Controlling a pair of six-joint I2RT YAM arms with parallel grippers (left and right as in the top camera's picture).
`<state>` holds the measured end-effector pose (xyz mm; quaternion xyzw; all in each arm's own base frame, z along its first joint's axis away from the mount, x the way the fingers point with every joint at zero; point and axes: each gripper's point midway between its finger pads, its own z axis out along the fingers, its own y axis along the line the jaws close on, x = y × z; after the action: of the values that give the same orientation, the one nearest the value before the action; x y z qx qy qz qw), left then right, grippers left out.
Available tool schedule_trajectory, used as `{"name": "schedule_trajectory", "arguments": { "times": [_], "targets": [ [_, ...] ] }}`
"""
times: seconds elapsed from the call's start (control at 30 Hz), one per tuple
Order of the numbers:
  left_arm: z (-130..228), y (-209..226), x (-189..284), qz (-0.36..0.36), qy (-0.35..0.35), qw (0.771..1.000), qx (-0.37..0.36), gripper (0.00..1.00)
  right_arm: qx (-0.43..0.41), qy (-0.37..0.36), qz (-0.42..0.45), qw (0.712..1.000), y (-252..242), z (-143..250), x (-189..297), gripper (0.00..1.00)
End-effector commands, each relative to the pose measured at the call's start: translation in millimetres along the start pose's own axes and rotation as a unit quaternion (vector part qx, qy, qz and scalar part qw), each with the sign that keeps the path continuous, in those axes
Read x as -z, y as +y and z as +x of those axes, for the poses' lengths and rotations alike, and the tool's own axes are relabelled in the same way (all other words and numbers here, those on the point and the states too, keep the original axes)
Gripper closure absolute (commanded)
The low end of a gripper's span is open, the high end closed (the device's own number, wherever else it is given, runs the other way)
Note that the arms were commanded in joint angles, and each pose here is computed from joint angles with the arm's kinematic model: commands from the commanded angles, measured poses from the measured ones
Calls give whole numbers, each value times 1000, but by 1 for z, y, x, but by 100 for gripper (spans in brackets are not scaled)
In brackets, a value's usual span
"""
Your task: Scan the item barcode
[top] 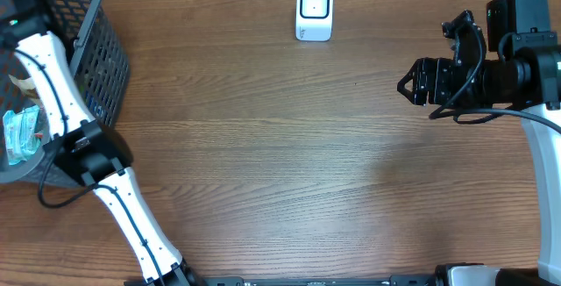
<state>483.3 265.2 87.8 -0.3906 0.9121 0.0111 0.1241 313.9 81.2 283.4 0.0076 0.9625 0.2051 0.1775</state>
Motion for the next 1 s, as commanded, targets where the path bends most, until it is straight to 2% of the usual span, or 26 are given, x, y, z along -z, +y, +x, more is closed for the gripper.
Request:
{"name": "schedule_trajectory", "arguments": {
  "times": [0.0,0.07,0.13,0.33,0.47,0.63,0.97],
  "targets": [
    [-15,-2,76,58,-55,997,-15,7,6,-14,-6,1000,5,-4,7,22],
    [-20,1,104,55,-85,994,-48,7,6,-14,-6,1000,5,-4,7,21],
    [-23,7,119,39,-103,992,-56,2,6,-14,-6,1000,5,-4,7,22],
    [-23,22,112,-3,-100,994,-55,0,6,-13,-6,1000,5,-4,7,21],
    [-27,32,92,-36,-92,992,-74,0,5,-12,-6,1000,5,-3,7,21],
    [-33,31,44,-50,-72,985,-152,0,4,-11,-6,1000,5,-3,7,21],
    [-12,31,-42,-34,1,987,-156,0,-2,3,-3,1000,4,4,6,21]
  ]
}}
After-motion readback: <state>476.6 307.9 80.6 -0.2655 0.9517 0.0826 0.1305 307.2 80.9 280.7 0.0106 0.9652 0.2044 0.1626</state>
